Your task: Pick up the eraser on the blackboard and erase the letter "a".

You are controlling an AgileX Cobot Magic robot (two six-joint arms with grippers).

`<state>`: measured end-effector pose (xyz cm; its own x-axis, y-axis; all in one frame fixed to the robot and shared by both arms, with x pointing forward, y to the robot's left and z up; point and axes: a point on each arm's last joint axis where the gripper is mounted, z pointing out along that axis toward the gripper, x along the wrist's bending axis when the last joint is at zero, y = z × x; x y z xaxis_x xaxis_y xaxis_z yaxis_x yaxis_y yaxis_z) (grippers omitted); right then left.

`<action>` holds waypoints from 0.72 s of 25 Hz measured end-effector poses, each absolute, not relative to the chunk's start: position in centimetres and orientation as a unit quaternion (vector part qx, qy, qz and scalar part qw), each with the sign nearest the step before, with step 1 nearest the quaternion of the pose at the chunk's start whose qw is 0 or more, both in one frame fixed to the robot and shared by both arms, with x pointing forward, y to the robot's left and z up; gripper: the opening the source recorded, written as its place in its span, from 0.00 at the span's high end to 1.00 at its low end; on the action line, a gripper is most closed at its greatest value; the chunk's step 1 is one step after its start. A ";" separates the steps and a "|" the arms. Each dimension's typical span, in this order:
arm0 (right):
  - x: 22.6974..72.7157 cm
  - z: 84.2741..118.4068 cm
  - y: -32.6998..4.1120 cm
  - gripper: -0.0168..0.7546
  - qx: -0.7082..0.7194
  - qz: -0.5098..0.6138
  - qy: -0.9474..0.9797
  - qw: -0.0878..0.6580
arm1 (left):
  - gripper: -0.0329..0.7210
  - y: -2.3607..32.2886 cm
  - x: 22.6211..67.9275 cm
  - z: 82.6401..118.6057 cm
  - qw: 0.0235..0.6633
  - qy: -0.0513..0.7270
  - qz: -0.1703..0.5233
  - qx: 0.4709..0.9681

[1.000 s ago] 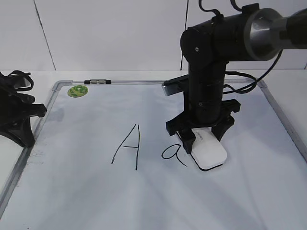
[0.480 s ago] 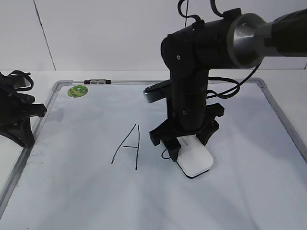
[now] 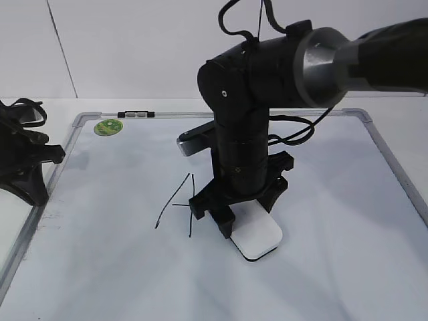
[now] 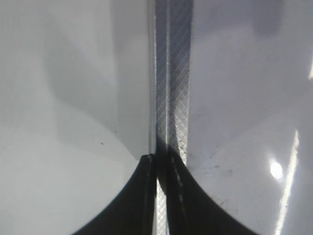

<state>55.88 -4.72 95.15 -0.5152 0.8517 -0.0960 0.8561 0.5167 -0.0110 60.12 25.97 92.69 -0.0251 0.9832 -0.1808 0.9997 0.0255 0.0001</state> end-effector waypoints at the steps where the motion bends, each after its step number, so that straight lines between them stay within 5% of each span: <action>1: 55.9 95.1 -4.7 0.24 0.491 -0.032 0.870 0.043 | 0.93 26.0 60.1 92.7 0.065 0.713 -0.063 0.695; 18: 57.3 95.1 -6.5 0.24 0.518 -0.046 0.852 0.062 | 0.93 26.0 60.1 92.7 0.065 0.713 -0.063 0.695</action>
